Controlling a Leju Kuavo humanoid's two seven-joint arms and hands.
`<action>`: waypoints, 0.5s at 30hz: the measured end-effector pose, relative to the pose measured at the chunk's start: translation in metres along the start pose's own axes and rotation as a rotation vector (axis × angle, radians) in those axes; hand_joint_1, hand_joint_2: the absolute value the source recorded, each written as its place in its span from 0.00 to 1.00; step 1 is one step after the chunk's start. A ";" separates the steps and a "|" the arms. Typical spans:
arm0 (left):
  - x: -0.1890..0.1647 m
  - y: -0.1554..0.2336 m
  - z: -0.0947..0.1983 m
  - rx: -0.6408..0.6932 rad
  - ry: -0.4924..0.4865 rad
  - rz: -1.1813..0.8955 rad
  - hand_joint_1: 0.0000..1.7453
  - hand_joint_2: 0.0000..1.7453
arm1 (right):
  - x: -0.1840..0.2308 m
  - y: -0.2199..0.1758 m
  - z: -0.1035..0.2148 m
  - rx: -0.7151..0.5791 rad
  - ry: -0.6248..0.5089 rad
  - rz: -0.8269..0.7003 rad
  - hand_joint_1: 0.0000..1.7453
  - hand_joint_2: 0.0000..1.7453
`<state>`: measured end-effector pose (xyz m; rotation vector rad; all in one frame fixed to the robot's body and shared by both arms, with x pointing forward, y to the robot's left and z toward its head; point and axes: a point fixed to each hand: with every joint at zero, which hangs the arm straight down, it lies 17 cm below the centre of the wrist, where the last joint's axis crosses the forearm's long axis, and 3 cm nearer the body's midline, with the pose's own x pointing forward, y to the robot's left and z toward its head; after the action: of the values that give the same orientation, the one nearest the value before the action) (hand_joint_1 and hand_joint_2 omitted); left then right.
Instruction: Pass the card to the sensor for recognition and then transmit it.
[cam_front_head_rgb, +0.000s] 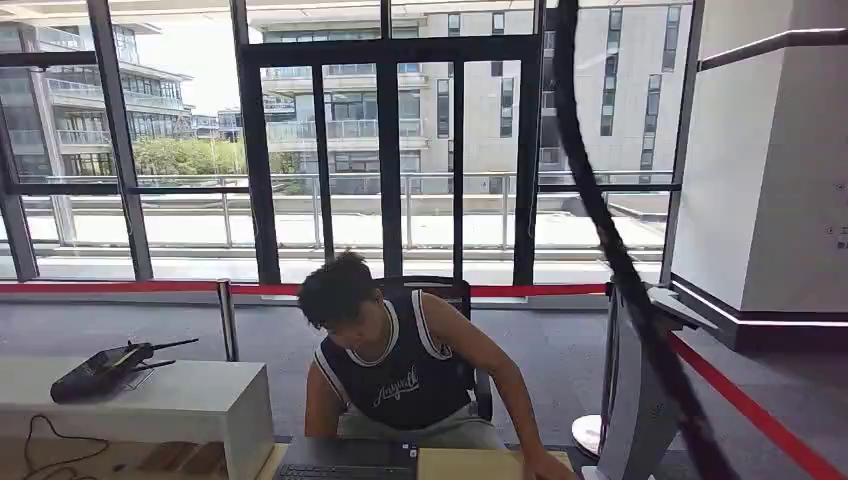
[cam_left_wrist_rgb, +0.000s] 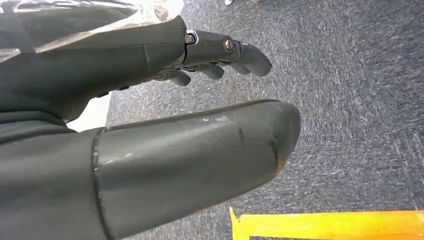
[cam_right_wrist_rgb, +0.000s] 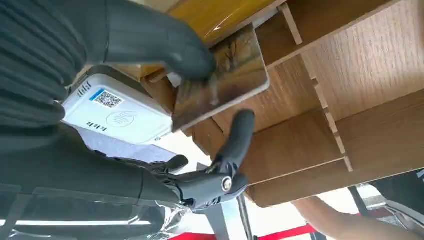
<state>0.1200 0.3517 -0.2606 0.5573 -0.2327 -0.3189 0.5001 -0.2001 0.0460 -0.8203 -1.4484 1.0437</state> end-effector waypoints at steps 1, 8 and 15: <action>0.000 0.000 0.000 0.000 0.000 0.000 0.00 0.00 | 0.000 0.000 0.000 0.001 -0.002 -0.004 1.00 1.00; 0.000 0.000 0.000 0.001 0.001 0.002 0.00 0.00 | 0.001 0.000 -0.002 0.002 -0.005 -0.016 1.00 1.00; 0.000 -0.001 0.001 0.000 -0.001 -0.011 0.00 0.00 | 0.000 0.001 -0.003 0.005 0.001 -0.019 1.00 1.00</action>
<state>0.1197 0.3506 -0.2606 0.5589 -0.2307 -0.3297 0.5032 -0.1996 0.0452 -0.8017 -1.4497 1.0325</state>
